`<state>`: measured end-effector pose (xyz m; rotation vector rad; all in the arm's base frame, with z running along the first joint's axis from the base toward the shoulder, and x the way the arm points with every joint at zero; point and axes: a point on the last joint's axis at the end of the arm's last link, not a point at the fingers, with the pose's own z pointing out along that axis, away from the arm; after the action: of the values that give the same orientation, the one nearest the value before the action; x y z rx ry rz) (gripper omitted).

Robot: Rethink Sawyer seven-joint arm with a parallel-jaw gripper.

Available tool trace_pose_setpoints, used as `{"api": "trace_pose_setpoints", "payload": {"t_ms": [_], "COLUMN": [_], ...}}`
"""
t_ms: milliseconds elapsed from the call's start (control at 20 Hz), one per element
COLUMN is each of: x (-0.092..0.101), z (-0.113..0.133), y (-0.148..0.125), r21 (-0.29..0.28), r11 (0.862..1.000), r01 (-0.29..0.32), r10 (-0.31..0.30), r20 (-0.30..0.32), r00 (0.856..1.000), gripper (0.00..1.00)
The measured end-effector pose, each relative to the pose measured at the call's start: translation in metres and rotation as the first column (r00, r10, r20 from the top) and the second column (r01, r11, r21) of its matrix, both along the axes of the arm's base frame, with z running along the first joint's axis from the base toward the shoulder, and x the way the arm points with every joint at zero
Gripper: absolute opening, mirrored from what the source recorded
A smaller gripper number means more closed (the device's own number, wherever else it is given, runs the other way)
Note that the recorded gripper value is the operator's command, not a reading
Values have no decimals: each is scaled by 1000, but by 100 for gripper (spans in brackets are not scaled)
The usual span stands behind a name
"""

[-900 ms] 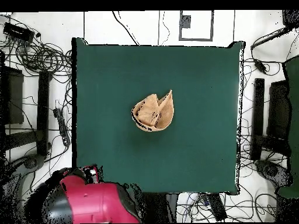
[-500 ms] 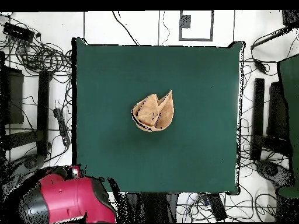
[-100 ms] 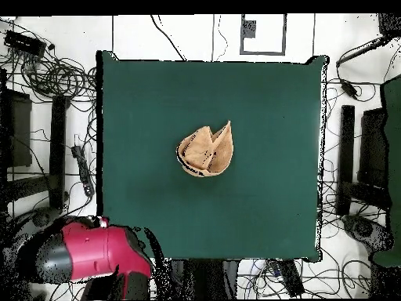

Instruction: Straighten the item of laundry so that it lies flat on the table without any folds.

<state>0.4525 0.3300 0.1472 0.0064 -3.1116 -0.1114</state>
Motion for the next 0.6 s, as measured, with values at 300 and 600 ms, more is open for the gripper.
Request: {"api": "trace_pose_setpoints", "payload": {"t_ms": [300, 600], "x": [5, 3], "z": [-43, -91], "y": [4, 1], "r21": [-8, -20], "r11": [999, 996], "r01": [35, 91], "r10": [-35, -92], "r20": [-42, -50], "r00": [998, 995], "gripper": [100, 100]}}
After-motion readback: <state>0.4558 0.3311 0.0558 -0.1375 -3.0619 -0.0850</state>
